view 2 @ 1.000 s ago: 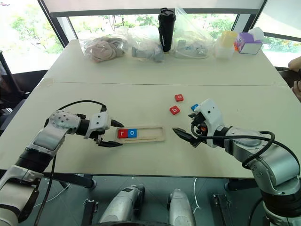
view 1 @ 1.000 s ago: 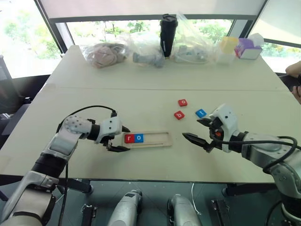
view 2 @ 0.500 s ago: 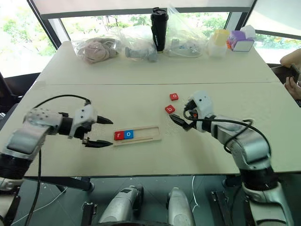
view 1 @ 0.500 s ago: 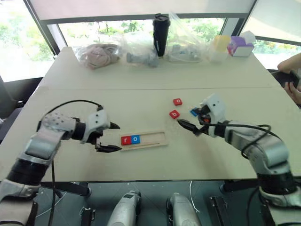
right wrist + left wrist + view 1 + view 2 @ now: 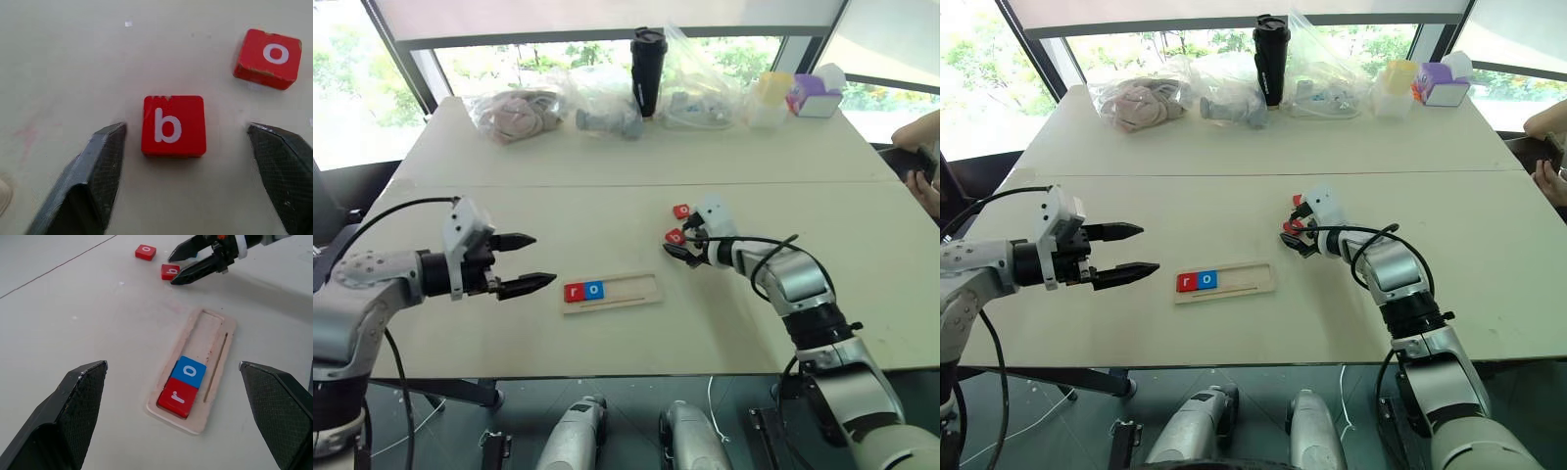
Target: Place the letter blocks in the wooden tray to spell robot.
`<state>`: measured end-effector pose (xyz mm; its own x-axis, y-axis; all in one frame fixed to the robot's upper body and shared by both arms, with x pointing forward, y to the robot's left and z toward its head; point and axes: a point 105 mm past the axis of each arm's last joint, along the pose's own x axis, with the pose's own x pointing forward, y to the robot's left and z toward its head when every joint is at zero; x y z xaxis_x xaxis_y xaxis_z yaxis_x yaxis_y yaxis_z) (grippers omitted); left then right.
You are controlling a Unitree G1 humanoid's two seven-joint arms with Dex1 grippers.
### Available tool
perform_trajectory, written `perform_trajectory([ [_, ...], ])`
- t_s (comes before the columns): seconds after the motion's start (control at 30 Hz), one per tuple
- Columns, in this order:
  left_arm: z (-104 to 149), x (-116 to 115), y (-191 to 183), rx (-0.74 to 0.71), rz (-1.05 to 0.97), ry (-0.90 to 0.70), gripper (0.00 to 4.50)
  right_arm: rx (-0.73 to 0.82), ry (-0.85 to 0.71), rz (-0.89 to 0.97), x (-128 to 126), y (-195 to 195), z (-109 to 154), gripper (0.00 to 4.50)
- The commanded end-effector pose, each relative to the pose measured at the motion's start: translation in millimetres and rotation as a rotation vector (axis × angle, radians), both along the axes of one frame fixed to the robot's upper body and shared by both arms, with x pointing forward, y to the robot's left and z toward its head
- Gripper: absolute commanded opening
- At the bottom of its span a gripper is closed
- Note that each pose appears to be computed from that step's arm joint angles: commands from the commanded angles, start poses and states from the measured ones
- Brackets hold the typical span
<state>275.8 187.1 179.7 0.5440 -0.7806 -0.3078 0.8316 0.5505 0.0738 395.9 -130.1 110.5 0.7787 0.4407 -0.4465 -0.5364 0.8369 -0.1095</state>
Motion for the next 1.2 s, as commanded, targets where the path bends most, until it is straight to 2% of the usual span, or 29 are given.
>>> perform_trajectory([
  [0.03,10,-3,-3,0.005,0.006,-0.054,4.50,0.014,-0.027,-0.012,6,4,9,2.14],
  [0.1,9,-1,-3,0.012,0.012,-0.056,4.50,0.015,-0.024,-0.016,7,7,9,1.18],
  [0.23,9,-1,-7,0.009,-0.006,-0.062,4.50,0.026,-0.042,-0.041,6,4,18,1.17],
  [0.37,9,-3,-18,0.021,-0.049,-0.068,4.50,0.009,-0.175,-0.184,3,-27,59,1.17],
  [0.5,3,-3,-31,0.031,-0.092,-0.063,4.50,0.084,-0.152,-0.318,-22,-46,80,1.17],
  [0.67,-3,1,-35,0.054,-0.119,-0.058,4.50,0.186,0.017,-0.433,-64,-42,60,1.17],
  [0.87,-1,8,-40,0.052,-0.142,-0.070,4.50,0.246,0.070,-0.490,-97,-21,25,1.17],
  [0.97,-1,11,-42,0.053,-0.153,-0.071,4.50,0.250,0.104,-0.544,-108,-18,11,1.17],
  [1.2,-1,14,-45,0.056,-0.170,-0.074,4.50,0.296,0.139,-0.536,-114,-2,5,1.17],
])
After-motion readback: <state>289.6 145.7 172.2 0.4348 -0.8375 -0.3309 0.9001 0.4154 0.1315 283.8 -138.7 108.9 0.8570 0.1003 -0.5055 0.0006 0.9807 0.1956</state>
